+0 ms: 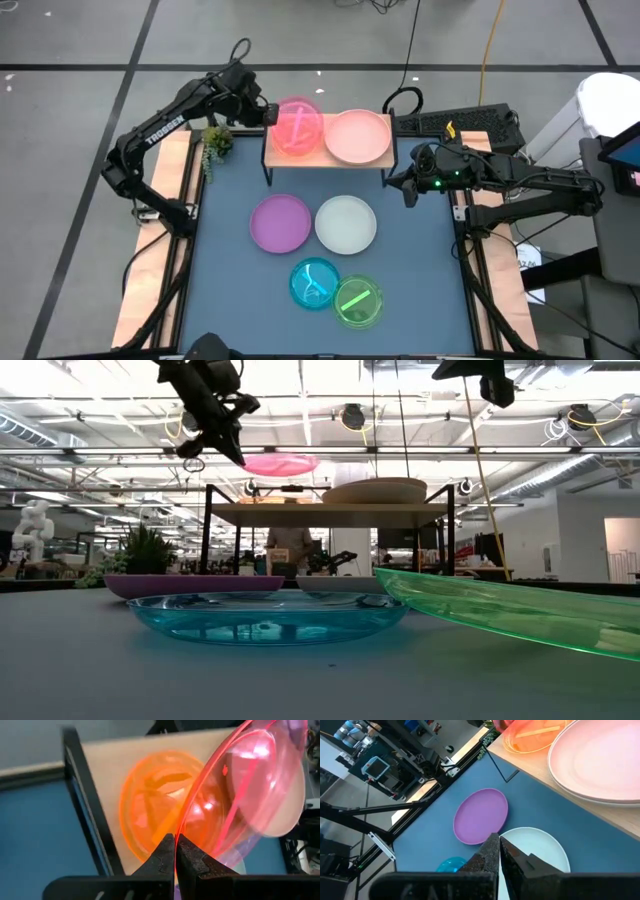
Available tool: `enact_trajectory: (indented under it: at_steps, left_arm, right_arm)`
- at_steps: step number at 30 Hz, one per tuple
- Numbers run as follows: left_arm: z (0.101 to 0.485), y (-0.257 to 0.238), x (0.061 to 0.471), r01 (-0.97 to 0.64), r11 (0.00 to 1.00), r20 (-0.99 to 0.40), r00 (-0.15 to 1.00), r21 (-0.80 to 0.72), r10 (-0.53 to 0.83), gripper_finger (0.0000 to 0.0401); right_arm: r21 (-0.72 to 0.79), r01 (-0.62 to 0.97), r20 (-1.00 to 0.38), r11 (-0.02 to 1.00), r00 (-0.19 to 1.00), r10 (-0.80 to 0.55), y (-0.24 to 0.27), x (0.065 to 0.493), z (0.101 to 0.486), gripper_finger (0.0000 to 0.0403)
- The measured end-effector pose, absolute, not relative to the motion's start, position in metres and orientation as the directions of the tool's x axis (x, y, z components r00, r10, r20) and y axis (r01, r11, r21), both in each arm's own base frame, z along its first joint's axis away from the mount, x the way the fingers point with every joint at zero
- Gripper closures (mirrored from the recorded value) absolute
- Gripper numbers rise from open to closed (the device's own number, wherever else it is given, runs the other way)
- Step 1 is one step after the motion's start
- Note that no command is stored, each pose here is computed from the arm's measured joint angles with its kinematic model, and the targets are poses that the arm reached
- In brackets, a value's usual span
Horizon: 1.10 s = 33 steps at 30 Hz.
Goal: Place and stack plates onto a shelf
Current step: Stack the pink plate on top of the orange plate on the shelf
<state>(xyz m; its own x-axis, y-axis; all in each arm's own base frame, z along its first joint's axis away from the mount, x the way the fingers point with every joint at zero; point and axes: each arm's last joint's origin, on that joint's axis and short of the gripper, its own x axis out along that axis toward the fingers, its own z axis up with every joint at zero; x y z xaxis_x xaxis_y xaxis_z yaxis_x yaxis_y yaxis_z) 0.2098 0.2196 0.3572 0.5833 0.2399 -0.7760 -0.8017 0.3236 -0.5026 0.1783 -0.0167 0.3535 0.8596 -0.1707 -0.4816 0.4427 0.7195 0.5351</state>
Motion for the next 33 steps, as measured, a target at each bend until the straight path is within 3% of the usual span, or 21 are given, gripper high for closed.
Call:
enact_trajectory:
  at_steps: [7, 14, 24, 33]
  left_arm:
    - [0.375, 0.241, 0.195, -0.772, 0.305, -0.748, 0.627, -0.558, 0.219, 0.0400]
    - [0.367, 0.243, 0.199, -0.827, 0.318, -0.868, 0.496, -0.463, 0.027, 0.0400]
    - [0.355, 0.252, 0.217, -0.842, 0.316, -0.882, 0.471, -0.437, 0.036, 0.0398]
    - [0.348, 0.252, 0.227, -0.853, 0.319, -0.895, 0.445, -0.412, 0.034, 0.0373]
  right_arm:
    - [0.537, 0.444, -0.482, 0.717, 0.859, -0.172, -0.017, 0.178, 0.353, 0.0403]
    - [0.506, 0.456, -0.480, 0.732, 0.854, -0.200, -0.018, 0.178, 0.353, 0.0403]
    - [0.478, 0.471, -0.481, 0.741, 0.847, -0.227, -0.019, 0.178, 0.353, 0.0403]
    - [0.476, 0.475, -0.488, 0.740, 0.843, -0.227, -0.019, 0.177, 0.353, 0.0403]
